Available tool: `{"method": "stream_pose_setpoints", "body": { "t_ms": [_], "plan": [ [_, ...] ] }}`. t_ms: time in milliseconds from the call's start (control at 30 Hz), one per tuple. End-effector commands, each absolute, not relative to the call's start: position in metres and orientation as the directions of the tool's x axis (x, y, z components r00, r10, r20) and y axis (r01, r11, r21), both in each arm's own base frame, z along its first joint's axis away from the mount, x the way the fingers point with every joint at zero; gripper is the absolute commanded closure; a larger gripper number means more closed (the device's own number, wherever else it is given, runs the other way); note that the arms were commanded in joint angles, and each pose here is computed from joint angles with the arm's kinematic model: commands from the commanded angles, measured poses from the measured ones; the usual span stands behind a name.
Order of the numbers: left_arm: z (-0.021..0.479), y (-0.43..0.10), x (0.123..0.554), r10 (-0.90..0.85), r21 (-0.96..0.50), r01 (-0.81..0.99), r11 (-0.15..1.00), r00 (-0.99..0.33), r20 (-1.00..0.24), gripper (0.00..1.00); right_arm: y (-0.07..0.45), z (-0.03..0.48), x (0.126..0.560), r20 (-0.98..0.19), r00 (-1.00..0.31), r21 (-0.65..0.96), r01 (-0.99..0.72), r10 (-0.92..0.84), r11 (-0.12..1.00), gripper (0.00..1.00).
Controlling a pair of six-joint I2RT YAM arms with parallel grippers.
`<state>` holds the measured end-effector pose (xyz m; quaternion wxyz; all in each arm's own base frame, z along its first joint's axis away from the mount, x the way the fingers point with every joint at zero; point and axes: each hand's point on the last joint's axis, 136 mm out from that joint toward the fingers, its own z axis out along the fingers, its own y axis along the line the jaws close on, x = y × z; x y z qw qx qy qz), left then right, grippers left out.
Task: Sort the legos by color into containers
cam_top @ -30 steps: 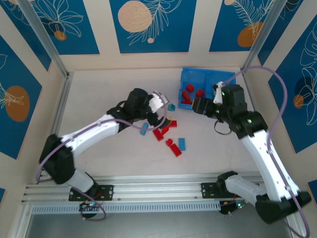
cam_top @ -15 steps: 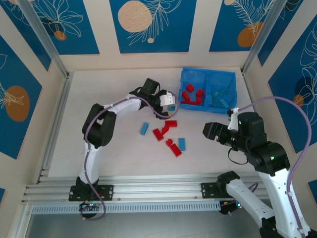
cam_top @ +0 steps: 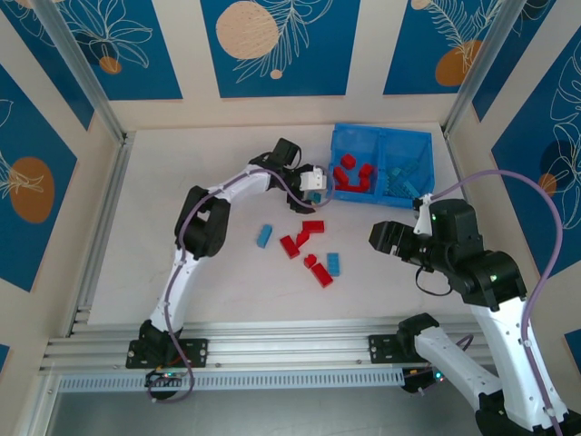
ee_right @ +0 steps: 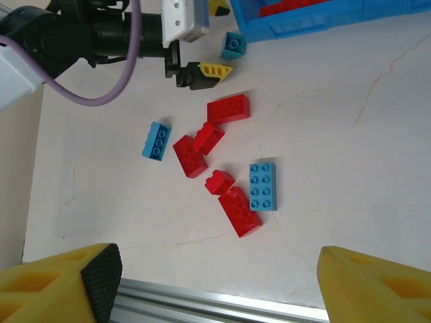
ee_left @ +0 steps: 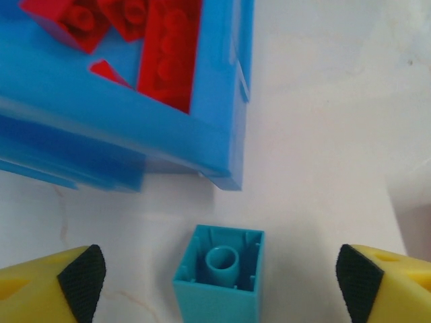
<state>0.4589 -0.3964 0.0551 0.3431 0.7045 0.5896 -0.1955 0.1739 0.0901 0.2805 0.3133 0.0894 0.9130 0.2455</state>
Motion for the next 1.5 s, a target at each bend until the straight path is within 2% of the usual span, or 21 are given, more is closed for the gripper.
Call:
{"method": "stream_pose_setpoints", "body": {
  "t_ms": [0, 100, 200, 267, 400, 567, 833, 967, 1200, 1467],
  "plan": [
    [0.047, -0.394, 0.459, 0.698, 0.218, 0.972, -0.087, 0.216, -0.682, 0.15, 0.091, 0.289, 0.166, -0.513, -0.792, 0.524, 0.015, 0.330, 0.852, 0.22],
    [0.039, -0.392, 0.456, 0.713, 0.210, 0.972, -0.110, 0.224, -0.665, 0.25, 0.087, 0.289, 0.162, -0.511, -0.790, 0.517, 0.032, 0.339, 0.855, 0.21],
    [0.035, -0.390, 0.455, 0.722, 0.200, 0.972, -0.127, 0.228, -0.653, 0.45, 0.086, 0.288, 0.161, -0.505, -0.790, 0.520, 0.042, 0.347, 0.853, 0.21],
    [0.032, -0.387, 0.453, 0.735, 0.195, 0.971, -0.141, 0.234, -0.636, 0.47, 0.086, 0.288, 0.161, -0.500, -0.791, 0.524, 0.047, 0.352, 0.850, 0.21],
    [0.031, -0.385, 0.449, 0.740, 0.177, 0.973, -0.150, 0.229, -0.632, 0.66, 0.086, 0.286, 0.161, -0.494, -0.792, 0.523, 0.058, 0.358, 0.851, 0.21],
    [0.057, -0.390, 0.443, 0.702, 0.183, 0.976, -0.119, 0.213, -0.680, 0.65, 0.085, 0.285, 0.161, -0.492, -0.792, 0.523, 0.064, 0.363, 0.850, 0.22],
    [0.202, -0.415, 0.396, 0.451, 0.339, 0.941, 0.010, 0.298, -0.841, 0.65, 0.080, 0.292, 0.165, -0.523, -0.760, 0.521, 0.072, 0.385, 0.850, 0.21],
    [0.248, -0.442, 0.369, 0.357, 0.404, 0.913, 0.060, 0.359, -0.862, 0.65, 0.068, 0.297, 0.165, -0.558, -0.709, 0.517, 0.111, 0.432, 0.849, 0.21],
    [0.262, -0.512, 0.383, 0.298, 0.425, 0.896, 0.130, 0.373, -0.878, 0.65, 0.048, 0.309, 0.151, -0.607, -0.620, 0.535, 0.143, 0.497, 0.833, 0.21],
    [0.258, -0.593, 0.414, 0.206, 0.382, 0.896, 0.225, 0.339, -0.918, 0.65, 0.043, 0.302, 0.135, -0.588, -0.617, 0.556, 0.162, 0.524, 0.815, 0.21]
  ]
}}
